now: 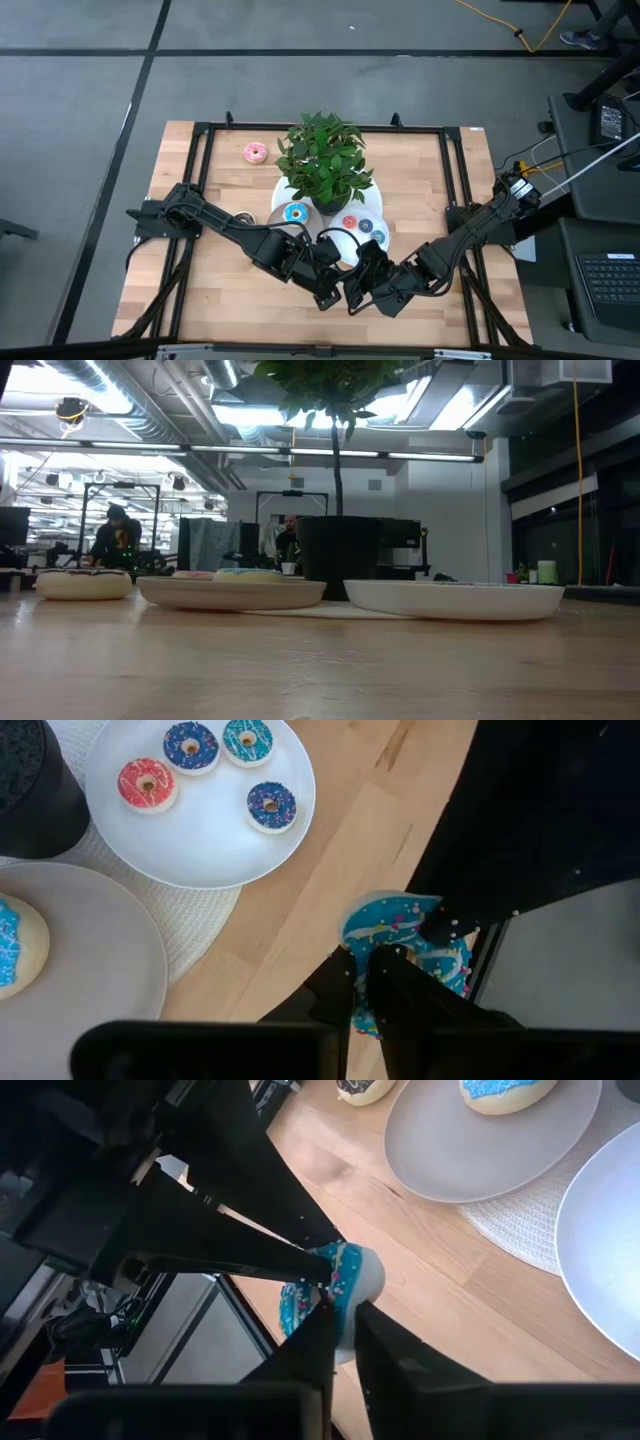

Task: Pick & Place donuts
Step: Put the small blue donut on the white plate

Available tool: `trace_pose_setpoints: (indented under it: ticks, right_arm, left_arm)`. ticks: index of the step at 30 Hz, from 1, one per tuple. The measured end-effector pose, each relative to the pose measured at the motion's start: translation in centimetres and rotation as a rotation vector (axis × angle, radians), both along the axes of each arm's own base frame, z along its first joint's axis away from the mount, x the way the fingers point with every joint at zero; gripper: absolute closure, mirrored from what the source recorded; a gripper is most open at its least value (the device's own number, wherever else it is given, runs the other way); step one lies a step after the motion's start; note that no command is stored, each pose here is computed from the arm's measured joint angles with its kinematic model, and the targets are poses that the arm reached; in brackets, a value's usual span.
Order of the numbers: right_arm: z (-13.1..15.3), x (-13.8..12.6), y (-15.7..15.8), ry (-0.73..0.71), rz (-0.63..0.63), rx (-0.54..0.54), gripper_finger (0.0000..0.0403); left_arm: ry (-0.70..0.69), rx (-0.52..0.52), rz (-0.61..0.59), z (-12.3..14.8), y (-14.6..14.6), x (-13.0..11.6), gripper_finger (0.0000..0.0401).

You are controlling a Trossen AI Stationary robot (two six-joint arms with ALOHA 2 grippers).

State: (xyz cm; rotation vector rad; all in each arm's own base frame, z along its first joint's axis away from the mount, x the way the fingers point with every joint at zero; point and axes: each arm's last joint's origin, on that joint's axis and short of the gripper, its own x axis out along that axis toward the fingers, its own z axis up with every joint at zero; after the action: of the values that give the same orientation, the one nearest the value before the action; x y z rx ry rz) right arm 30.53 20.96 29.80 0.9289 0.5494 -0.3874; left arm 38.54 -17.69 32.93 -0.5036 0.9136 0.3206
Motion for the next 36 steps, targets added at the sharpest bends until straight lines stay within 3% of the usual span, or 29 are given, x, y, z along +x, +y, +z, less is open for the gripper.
trace_pose_setpoints:
  ticks: [7, 23, 29, 36]
  right_arm:
    - [0.0, 0.0, 0.0, -0.001, 0.001, -0.001, 0.0395]
    - [-0.1, -0.1, -0.1, 0.013, -0.018, 0.009, 0.0393]
    - [-0.2, -0.3, -0.2, 0.032, -0.041, 0.022, 0.0392]
    - [-0.8, -0.7, -0.9, 0.111, -0.059, -0.027, 0.0395]
  left_arm:
    - [-0.001, -0.016, 0.018, 0.0, -0.1, -0.1, 0.0348]
    - [-0.074, -0.019, 0.002, 3.0, 0.4, -1.9, 0.0340]
    - [-0.020, 0.002, 0.095, 3.2, 1.1, -3.0, 0.0324]
    - [0.025, 0.031, 0.076, 3.4, 1.1, -4.0, 0.0311]
